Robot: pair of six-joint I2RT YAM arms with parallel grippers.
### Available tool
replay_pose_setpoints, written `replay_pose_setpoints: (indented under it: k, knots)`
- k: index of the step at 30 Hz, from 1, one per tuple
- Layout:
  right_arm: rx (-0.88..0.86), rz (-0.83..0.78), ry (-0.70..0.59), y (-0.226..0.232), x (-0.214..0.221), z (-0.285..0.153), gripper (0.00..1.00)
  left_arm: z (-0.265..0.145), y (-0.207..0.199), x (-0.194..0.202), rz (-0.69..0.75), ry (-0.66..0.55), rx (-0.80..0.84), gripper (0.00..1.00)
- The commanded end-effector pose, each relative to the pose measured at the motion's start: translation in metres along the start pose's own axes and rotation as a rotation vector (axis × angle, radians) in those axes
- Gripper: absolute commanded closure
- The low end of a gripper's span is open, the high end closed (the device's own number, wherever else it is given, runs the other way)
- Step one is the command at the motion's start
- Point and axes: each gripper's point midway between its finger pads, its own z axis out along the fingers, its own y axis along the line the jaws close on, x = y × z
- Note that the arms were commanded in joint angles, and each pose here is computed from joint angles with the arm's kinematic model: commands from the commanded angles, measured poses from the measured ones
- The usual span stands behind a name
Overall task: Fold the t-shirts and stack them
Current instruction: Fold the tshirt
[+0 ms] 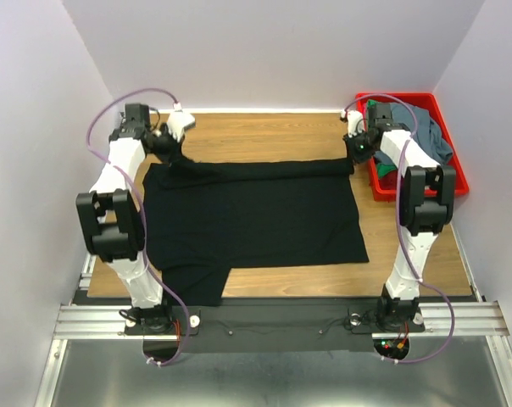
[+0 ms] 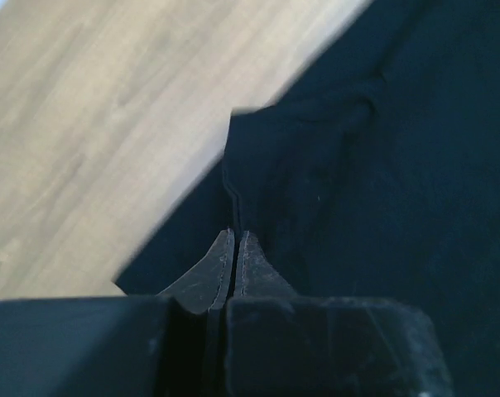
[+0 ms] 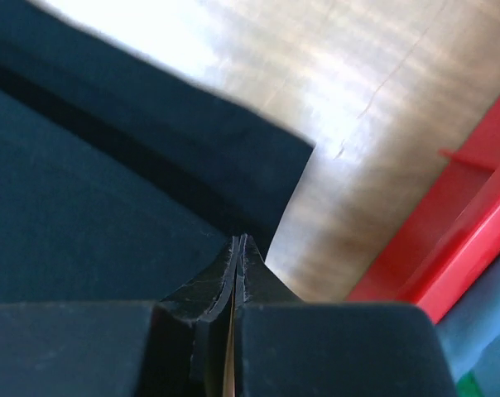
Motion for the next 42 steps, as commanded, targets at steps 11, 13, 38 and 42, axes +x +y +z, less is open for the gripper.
replay_pose_setpoints:
  k: [11, 13, 38, 42]
  knots:
    - [-0.012, -0.161, 0.120, 0.011, 0.063, -0.010, 0.99, -0.021, -0.088, 0.112, 0.317, 0.144, 0.107, 1.00]
    - [-0.004, -0.184, 0.149, 0.009, 0.072, -0.008, 1.00, -0.023, -0.093, 0.126, 0.360, 0.165, 0.091, 0.96]
    - [-0.135, -0.052, -0.029, 0.037, 0.007, -0.034, 0.48, 0.019, -0.049, 0.032, -0.080, 0.000, 0.246, 0.31]
    - [-0.138, -0.050, -0.022, 0.037, 0.009, -0.031, 0.49, 0.033, -0.058, 0.036, -0.075, 0.020, 0.306, 0.31]
